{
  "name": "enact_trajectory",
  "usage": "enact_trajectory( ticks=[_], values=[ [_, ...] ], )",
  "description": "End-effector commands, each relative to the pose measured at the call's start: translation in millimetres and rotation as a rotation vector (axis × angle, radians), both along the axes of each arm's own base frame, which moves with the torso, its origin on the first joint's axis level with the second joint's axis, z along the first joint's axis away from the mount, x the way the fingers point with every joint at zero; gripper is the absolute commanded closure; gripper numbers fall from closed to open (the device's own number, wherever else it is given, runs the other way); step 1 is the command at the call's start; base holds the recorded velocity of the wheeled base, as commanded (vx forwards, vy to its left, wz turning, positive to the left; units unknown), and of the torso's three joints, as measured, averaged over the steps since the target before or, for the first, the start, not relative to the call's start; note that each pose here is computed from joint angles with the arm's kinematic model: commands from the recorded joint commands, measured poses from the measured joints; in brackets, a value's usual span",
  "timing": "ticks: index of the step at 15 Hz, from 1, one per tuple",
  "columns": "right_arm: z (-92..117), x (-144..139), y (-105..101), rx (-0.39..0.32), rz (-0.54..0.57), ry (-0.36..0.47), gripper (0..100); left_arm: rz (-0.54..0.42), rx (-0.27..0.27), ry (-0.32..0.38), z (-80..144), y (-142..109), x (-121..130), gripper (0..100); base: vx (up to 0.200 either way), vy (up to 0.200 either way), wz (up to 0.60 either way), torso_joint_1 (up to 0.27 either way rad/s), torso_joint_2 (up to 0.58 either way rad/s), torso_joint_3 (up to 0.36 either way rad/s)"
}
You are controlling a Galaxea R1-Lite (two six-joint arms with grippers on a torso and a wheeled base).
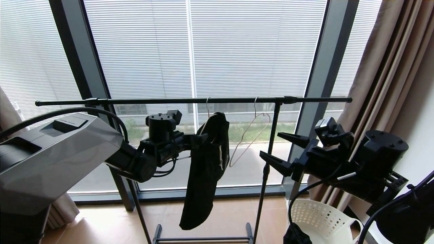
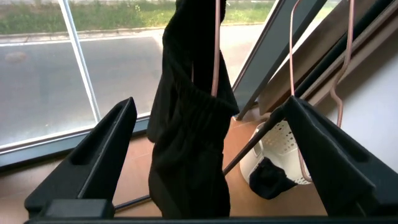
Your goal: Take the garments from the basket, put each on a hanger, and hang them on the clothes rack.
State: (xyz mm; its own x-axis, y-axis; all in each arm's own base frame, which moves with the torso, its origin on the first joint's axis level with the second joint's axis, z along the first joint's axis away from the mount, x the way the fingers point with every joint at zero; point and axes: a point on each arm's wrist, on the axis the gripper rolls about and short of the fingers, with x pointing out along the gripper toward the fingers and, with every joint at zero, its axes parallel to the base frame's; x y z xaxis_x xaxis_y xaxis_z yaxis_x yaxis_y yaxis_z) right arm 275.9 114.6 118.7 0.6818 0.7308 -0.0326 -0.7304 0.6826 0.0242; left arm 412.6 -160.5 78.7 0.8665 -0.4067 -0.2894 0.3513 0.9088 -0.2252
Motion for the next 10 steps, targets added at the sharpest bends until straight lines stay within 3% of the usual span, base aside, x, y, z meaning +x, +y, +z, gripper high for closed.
enact_trajectory(
  ticks=[1,2,5,8,10],
  values=[
    [0,0,0,0.0,0.001,0.0,0,-0.021,0.014,-0.006,17,-1,-16,0,0.0,0.0,0.0,0.0,0.0,0.0],
    [0,0,0,0.0,0.001,0.0,0,-0.022,0.016,-0.004,17,-1,-17,0,0.0,0.0,0.0,0.0,0.0,0.0],
    [2,-2,-1,-0.004,0.001,-0.014,0,-0.065,0.087,-0.032,54,17,-79,0,0.0,0.0,0.0,0.0,0.0,0.0],
    [7,-9,-3,-0.015,0.003,-0.038,0,-0.063,0.075,-0.079,85,41,-137,0,0.0,0.0,0.0,0.0,0.0,0.0],
    [16,-25,-8,-0.033,0.003,-0.085,0,-0.059,0.071,-0.092,92,59,-177,0,0.0,0.0,0.0,0.0,0.0,0.0]
  ],
)
